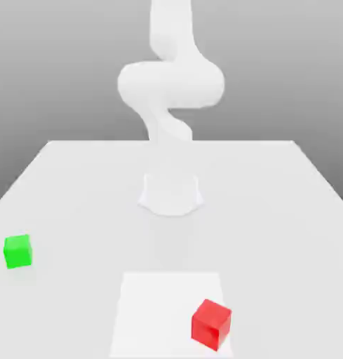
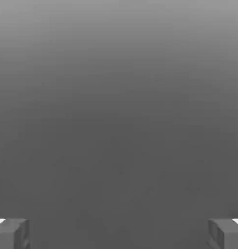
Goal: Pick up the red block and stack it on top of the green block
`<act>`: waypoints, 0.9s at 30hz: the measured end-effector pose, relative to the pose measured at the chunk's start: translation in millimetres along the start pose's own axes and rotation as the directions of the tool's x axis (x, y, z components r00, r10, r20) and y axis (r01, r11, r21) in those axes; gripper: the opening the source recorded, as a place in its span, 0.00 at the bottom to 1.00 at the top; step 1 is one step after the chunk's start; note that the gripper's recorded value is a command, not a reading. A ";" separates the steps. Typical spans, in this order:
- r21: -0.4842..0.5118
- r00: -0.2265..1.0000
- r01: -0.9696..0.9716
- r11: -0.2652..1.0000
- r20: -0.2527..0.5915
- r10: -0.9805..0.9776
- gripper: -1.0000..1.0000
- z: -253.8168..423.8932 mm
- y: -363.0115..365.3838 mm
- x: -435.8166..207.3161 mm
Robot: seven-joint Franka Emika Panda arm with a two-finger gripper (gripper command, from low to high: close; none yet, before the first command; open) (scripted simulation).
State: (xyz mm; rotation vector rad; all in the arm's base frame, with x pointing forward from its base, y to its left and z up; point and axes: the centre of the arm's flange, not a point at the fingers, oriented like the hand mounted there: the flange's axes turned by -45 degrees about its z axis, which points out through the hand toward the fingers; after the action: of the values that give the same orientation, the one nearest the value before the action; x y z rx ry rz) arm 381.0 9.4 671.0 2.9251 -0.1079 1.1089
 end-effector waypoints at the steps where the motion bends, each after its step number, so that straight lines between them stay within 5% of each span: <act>1: -0.016 0.999 -0.019 1.000 0.031 0.020 0.50 22.6 -4.1 -2.0; 17: -0.236 0.839 -0.254 0.938 0.428 0.335 0.50 312.2 -36.4 -138.8; 27: -0.327 0.663 -0.356 0.876 0.572 0.483 0.50 413.6 -56.4 -267.4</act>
State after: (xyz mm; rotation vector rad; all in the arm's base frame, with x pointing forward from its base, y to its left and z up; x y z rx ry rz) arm 459.0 67.3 184.9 3.0157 -0.8881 0.0074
